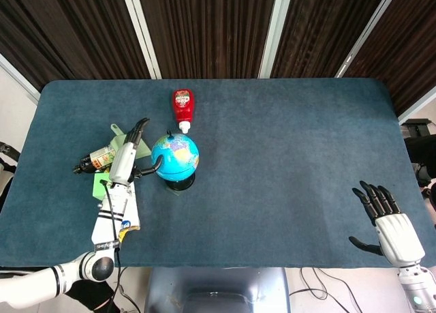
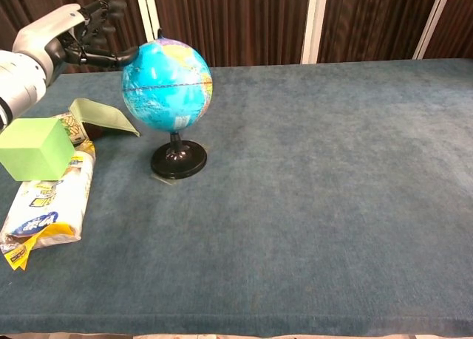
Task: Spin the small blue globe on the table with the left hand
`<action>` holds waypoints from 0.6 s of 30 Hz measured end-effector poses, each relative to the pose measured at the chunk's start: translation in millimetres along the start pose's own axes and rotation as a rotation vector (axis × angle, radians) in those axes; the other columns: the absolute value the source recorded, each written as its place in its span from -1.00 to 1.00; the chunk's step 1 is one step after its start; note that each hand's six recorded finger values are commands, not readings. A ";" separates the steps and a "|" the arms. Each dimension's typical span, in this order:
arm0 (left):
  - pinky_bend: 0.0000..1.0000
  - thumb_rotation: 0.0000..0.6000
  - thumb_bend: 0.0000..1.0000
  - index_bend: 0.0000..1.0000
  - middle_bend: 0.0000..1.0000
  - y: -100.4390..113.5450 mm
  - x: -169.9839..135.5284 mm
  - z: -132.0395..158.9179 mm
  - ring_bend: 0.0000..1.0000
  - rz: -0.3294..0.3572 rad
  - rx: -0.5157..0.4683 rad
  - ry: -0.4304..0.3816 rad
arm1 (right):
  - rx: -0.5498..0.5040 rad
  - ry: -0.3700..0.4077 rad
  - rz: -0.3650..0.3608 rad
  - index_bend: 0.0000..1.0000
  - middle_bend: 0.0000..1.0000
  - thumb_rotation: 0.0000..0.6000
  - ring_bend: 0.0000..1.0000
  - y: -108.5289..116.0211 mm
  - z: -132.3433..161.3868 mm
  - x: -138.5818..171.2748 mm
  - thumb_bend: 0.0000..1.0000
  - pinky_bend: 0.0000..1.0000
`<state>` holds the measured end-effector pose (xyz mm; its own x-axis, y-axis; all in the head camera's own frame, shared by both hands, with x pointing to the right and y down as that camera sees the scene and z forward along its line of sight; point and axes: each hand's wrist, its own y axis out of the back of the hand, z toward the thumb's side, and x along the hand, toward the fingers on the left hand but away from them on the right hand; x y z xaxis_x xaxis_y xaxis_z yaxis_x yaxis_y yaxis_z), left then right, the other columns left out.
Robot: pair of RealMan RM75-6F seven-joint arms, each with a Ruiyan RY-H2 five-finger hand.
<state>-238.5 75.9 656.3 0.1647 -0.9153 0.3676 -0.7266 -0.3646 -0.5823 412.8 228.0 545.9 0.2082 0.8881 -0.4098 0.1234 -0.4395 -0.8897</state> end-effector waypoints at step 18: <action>-1.00 0.99 -0.33 -1.00 -1.00 0.0 28.6 -16.7 -1.00 0.014 0.014 0.048 | -0.001 -0.006 -0.011 -1.00 -1.00 1.00 -1.00 2.3 -1.1 0.5 -0.94 -1.00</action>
<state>-245.0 52.6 678.9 0.1225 -0.9111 0.3936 -0.7192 -0.3548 -0.5973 414.3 227.3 543.9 0.2012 0.8936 -0.4012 0.1262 -0.4298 -0.8941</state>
